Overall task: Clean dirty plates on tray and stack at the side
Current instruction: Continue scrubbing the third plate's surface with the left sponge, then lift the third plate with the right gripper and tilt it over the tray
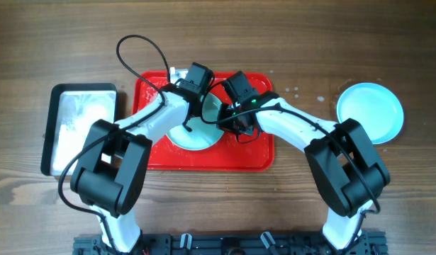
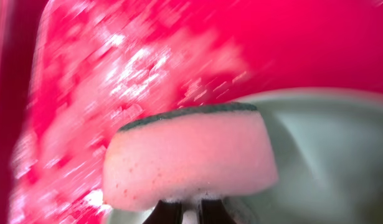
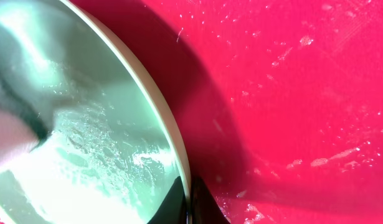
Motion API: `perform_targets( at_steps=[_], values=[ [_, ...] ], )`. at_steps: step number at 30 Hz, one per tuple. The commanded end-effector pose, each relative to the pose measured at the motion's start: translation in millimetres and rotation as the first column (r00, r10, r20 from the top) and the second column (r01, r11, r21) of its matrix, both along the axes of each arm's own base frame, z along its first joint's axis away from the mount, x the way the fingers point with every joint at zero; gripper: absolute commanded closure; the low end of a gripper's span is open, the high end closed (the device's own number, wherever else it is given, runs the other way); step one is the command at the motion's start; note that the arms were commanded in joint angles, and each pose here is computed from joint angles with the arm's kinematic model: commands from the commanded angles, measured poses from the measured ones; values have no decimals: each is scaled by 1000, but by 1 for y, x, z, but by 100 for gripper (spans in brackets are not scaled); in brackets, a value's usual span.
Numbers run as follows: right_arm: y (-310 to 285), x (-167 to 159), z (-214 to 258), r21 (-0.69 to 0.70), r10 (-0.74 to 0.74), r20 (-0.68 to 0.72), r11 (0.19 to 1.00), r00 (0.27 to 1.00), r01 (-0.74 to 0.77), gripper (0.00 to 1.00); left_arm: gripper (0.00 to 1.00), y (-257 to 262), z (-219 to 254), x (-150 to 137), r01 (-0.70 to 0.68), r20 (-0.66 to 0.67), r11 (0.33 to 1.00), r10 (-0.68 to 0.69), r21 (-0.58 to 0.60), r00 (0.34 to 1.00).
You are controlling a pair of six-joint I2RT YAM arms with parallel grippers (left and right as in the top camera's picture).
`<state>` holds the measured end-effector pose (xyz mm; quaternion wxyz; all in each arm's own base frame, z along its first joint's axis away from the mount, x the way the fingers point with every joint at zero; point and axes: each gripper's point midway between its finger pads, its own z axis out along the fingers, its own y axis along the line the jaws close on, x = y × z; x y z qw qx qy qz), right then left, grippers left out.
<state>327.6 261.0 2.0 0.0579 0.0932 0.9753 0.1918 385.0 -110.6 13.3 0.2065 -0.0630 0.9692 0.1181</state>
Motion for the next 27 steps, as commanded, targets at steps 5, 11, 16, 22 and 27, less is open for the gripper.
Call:
perform_targets(
  at_steps=[5, 11, 16, 22, 27],
  values=[
    [-3, -7, -11, -27, 3, -22, 1000, 1000, -4, 96, 96, -12, -3, -89, -17, -402, 988, -47, -154, 915],
    [-3, -7, -11, -27, 3, -22, 1000, 1000, -4, 96, 96, -94, 13, -123, 156, -406, 761, -493, -630, 769],
    [-2, -8, -10, -24, 5, -24, 1000, 1000, -6, 96, 96, -97, 29, -104, 134, -347, 704, -496, -698, 796],
    [3, -6, -8, 4, 36, -6, 999, 999, -36, 96, 96, -17, 57, -49, 2, -359, 798, -273, -603, 892],
    [15, 3, 8, 72, 101, 58, 992, 993, -105, 96, 96, 36, 77, -33, -51, -377, 907, -122, -418, 918]
  ],
)
